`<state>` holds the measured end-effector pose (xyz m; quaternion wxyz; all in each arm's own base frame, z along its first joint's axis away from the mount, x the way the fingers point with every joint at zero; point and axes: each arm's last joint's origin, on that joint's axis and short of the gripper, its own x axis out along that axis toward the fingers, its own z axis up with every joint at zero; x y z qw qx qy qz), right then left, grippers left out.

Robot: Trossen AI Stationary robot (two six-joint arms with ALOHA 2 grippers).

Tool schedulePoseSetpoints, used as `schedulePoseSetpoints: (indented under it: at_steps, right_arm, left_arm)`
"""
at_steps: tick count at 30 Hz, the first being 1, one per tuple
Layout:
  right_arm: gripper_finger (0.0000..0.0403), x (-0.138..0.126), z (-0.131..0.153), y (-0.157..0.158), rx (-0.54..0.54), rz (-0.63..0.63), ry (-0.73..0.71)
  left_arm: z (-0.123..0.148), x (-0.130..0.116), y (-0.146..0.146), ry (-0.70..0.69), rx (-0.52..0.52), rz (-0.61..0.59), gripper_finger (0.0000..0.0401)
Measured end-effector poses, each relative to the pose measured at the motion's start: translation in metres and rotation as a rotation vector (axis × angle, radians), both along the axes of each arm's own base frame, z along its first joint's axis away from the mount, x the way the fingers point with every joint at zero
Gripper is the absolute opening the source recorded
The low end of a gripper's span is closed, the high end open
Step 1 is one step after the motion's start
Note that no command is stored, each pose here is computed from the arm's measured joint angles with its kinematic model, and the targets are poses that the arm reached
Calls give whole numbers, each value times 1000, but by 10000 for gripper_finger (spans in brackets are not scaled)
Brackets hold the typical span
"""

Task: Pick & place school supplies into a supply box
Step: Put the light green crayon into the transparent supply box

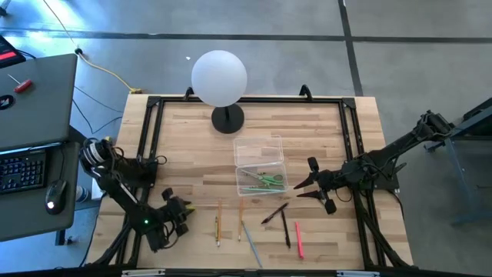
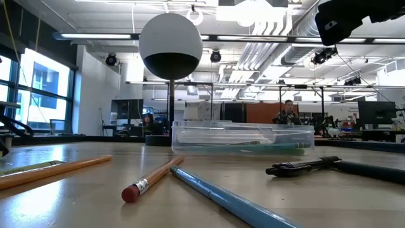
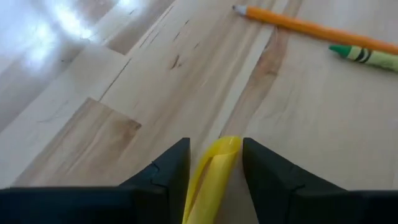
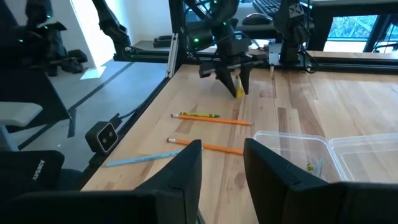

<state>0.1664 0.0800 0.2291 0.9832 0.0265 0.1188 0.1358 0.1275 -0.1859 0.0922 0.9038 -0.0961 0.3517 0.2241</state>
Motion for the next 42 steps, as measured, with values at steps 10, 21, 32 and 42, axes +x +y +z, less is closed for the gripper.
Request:
schedulePoseSetpoints:
  at_steps: [10, 21, 32, 42]
  right_arm:
    - [99, 0, 0, 0, -5, 1, -2]
    - [99, -1, 0, 2, -44, 72, -12]
    - [99, -1, 0, 2, -39, 99, -9]
    - [99, -1, -1, 3, -37, 110, -7]
  left_arm:
    - [-40, -29, 26, -295, -80, -67, 129]
    - [-50, -31, 29, -327, -7, -66, 100]
    - [-50, -20, 29, -316, 10, -33, 107]
    - [-55, -19, 31, -363, 66, -23, 111]
